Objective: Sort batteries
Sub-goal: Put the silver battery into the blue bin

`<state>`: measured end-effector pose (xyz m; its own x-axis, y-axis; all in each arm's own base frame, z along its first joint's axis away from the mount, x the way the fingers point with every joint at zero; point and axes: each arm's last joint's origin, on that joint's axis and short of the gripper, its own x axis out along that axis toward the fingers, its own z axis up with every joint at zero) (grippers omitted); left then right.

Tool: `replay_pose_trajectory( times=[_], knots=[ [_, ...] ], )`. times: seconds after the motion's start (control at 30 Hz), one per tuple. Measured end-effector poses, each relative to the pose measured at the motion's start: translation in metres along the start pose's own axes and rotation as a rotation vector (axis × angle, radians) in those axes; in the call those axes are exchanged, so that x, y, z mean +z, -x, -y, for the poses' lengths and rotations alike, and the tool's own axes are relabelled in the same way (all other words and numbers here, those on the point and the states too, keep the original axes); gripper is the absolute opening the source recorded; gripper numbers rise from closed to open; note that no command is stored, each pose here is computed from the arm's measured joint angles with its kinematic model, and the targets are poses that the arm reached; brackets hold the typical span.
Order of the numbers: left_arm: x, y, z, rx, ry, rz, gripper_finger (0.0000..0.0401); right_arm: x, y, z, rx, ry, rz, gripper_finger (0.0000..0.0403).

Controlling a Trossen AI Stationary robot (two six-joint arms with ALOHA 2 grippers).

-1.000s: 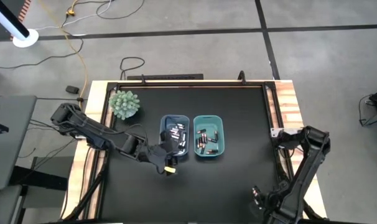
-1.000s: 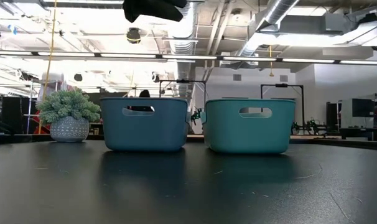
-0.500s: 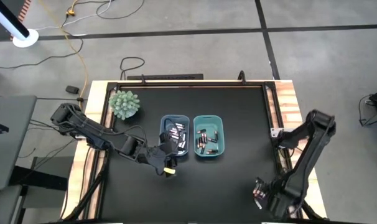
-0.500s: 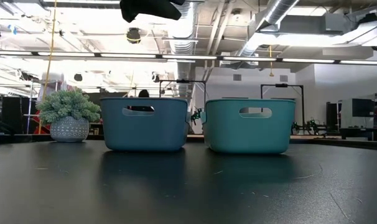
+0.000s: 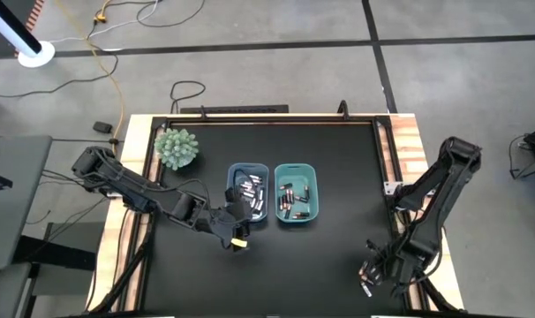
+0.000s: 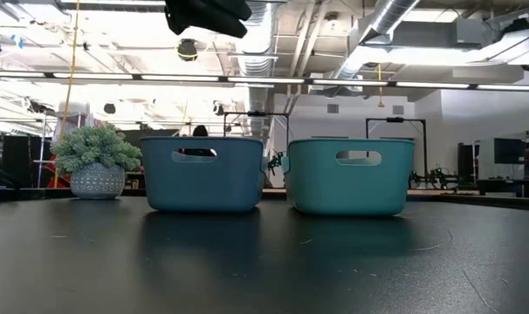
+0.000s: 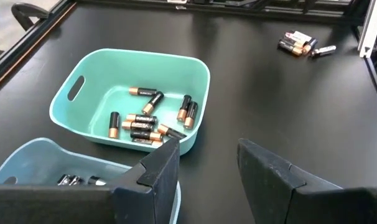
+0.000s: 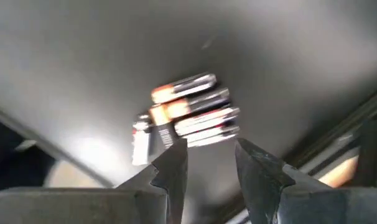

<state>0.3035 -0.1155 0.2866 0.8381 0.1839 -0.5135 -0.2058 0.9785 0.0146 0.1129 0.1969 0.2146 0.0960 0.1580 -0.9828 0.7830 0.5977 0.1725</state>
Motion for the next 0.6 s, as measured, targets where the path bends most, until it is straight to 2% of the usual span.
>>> replay_pose_trajectory(
  times=[0.17,0.33,0.6],
  knots=[
    [-0.001,0.0,0.0,0.004,0.016,-0.011,0.0158,-0.005,-0.007,-0.012,0.074,-0.15,-0.037,0.015],
    [-0.001,0.0,0.0,0.003,0.017,-0.011,0.0158,-0.012,-0.023,-0.028,0.131,-0.217,-0.072,0.015],
    [-0.001,0.0,0.0,0.003,0.018,-0.011,0.0158,-0.027,-0.033,-0.063,0.095,-0.246,-0.054,0.0133]
  ],
)
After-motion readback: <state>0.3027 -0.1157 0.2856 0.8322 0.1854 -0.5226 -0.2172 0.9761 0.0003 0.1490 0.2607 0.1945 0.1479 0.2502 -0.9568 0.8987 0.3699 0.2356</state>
